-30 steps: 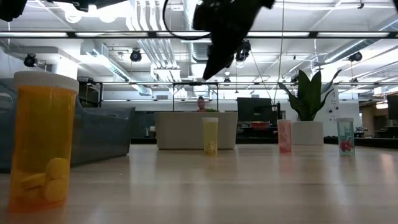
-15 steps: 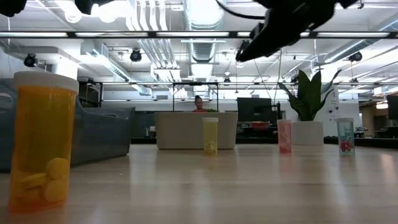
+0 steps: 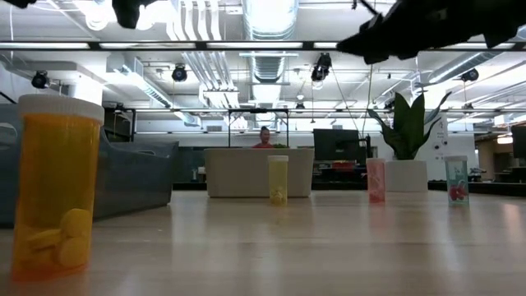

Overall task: Pick and place medicine bottles into bin by pill shape (circle, oval)
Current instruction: Put the left orange tablet bottle into the black bin

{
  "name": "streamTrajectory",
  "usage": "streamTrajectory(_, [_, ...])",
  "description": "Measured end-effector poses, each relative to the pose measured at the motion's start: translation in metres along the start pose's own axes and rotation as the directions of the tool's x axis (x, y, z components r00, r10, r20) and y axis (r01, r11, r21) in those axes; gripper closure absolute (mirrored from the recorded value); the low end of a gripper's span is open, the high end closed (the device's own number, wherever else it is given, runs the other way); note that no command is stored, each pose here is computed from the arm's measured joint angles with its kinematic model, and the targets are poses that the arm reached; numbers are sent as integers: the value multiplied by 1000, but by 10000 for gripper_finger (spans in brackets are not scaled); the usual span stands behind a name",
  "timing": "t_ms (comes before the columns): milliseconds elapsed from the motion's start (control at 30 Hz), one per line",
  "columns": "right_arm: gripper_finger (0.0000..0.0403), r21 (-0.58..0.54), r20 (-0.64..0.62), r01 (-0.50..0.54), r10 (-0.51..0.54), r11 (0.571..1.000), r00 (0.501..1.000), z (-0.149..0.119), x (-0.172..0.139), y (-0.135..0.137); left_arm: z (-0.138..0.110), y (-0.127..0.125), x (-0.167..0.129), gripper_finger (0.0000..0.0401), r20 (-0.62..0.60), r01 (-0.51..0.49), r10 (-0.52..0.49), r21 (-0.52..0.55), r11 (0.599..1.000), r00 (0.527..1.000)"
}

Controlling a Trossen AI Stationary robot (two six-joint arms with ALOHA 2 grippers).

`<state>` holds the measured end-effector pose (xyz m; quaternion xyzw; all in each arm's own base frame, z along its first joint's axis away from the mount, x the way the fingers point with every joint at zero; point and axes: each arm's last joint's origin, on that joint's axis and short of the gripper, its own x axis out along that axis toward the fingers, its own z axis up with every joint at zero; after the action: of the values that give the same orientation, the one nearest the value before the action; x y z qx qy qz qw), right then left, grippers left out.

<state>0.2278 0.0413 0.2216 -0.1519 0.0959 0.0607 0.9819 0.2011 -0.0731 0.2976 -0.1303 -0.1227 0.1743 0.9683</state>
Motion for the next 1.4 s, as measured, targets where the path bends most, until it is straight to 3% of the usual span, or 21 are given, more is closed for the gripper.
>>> streamTrajectory(200, [355, 13, 71, -9, 8, 1000, 997, 3, -17, -2, 15, -21, 19, 201, -20, -3, 2, -31, 1000, 1000])
streamTrajectory(500, [355, 24, 103, -2, -1, 1000, 995, 3, -29, -3, 47, -52, 46, 201, -275, -93, 77, -45, 995, 958])
streamTrajectory(733, [355, 22, 99, -3, 1, 1000, 995, 2, -29, -3, 73, -68, 60, 201, -428, -224, 169, -80, 971, 888])
streamTrajectory(833, [355, 22, 100, -3, 1, 1000, 995, 3, -29, -3, 74, -72, 63, 201, -502, -302, 193, -145, 942, 843])
streamTrajectory(933, [355, 21, 99, -3, 1, 1000, 995, 2, -29, -3, 67, -79, 68, 201, -606, -357, 146, -242, 902, 782])
streamTrajectory(1033, [355, 20, 97, -4, 2, 1000, 995, 2, -29, -3, 59, -87, 70, 201, -730, -431, 70, -321, 843, 680])
streamTrajectory(1100, [355, 19, 96, -4, 2, 1000, 995, 2, -29, -3, 51, -92, 71, 207, -813, -485, 13, -335, 808, 582])
streamTrajectory(1167, [355, 19, 95, -4, 3, 1000, 995, 2, -29, -3, 38, -99, 67, 216, -891, -551, -25, -303, 778, 454])
streamTrajectory(1300, [355, 18, 96, -8, 7, 1000, 995, 2, -29, -3, 9, -112, 51, 242, -990, -662, -76, -135, 737, 117])
streamTrajectory(1400, [355, 18, 95, -11, 9, 1000, 995, 2, -29, -3, -7, -121, 32, 256, -997, -709, -43, 17, 705, -68])
